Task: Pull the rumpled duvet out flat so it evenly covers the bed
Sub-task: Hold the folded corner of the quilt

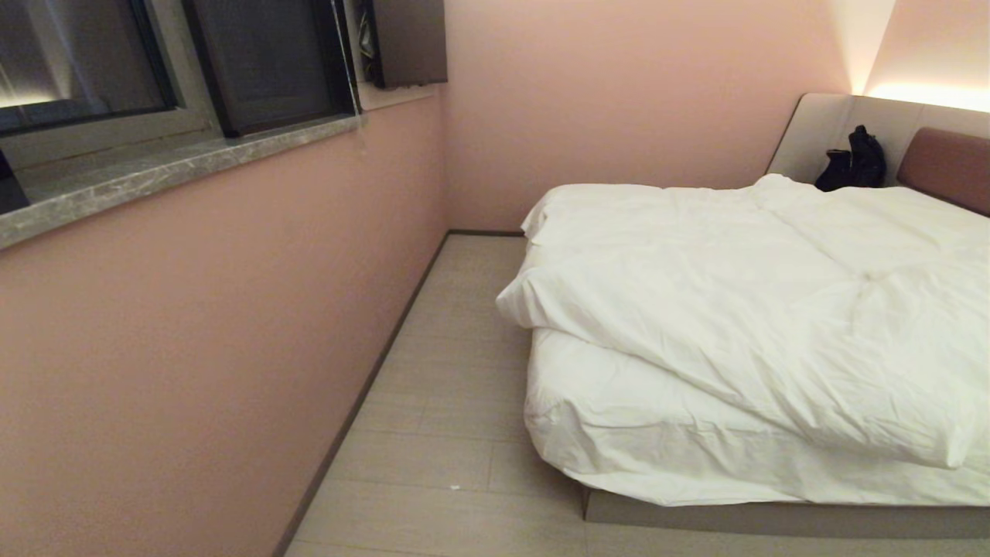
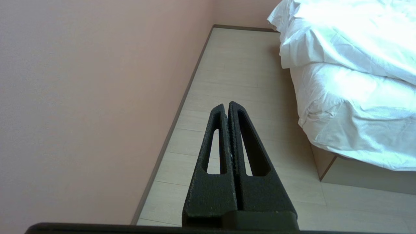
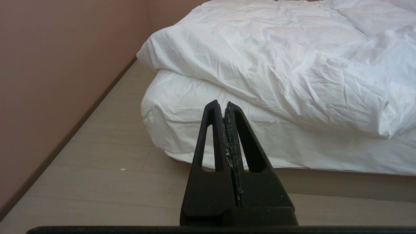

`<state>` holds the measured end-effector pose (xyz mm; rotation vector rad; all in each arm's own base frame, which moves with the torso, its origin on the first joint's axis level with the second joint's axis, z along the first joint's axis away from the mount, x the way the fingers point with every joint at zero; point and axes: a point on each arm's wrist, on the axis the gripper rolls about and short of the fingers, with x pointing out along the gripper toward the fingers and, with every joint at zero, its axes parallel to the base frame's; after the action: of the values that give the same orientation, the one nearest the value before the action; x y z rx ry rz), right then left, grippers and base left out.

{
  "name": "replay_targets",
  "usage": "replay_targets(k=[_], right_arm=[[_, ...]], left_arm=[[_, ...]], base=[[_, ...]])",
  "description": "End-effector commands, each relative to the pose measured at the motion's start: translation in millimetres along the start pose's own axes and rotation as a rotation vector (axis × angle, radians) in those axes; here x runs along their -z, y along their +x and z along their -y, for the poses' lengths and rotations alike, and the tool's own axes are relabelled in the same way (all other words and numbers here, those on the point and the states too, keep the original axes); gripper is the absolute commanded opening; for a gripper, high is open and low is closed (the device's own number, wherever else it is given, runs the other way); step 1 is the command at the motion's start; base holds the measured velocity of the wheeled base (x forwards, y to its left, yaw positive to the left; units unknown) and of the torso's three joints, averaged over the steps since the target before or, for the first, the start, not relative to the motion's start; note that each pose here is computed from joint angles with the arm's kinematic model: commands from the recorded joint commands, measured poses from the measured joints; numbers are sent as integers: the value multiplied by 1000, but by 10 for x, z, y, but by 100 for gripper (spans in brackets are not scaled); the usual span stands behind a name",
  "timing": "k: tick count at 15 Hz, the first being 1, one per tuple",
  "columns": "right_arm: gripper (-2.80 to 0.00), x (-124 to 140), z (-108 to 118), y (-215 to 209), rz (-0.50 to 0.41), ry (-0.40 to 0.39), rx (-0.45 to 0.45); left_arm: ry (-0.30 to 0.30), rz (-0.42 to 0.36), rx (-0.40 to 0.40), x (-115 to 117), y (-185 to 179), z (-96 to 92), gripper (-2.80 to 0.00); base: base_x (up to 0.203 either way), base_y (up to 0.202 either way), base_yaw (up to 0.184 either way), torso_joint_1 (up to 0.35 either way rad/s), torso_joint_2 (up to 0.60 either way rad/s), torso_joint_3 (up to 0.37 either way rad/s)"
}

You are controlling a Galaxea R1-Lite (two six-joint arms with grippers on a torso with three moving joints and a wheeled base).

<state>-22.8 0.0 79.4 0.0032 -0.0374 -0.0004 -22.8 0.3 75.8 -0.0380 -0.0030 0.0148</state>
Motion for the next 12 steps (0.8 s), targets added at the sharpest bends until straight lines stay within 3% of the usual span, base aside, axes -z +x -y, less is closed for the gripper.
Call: replay_targets(k=[1,12], right_arm=[[-280,0,0,0,1,-1,0],[-280,0,0,0,1,-2,0]], left_arm=[[0,0,0,0,0,0,-280],[6,1,-2,-2,-1,0,-280]], base=[[0,0,0,0,0,0],[0,0,0,0,0,0]])
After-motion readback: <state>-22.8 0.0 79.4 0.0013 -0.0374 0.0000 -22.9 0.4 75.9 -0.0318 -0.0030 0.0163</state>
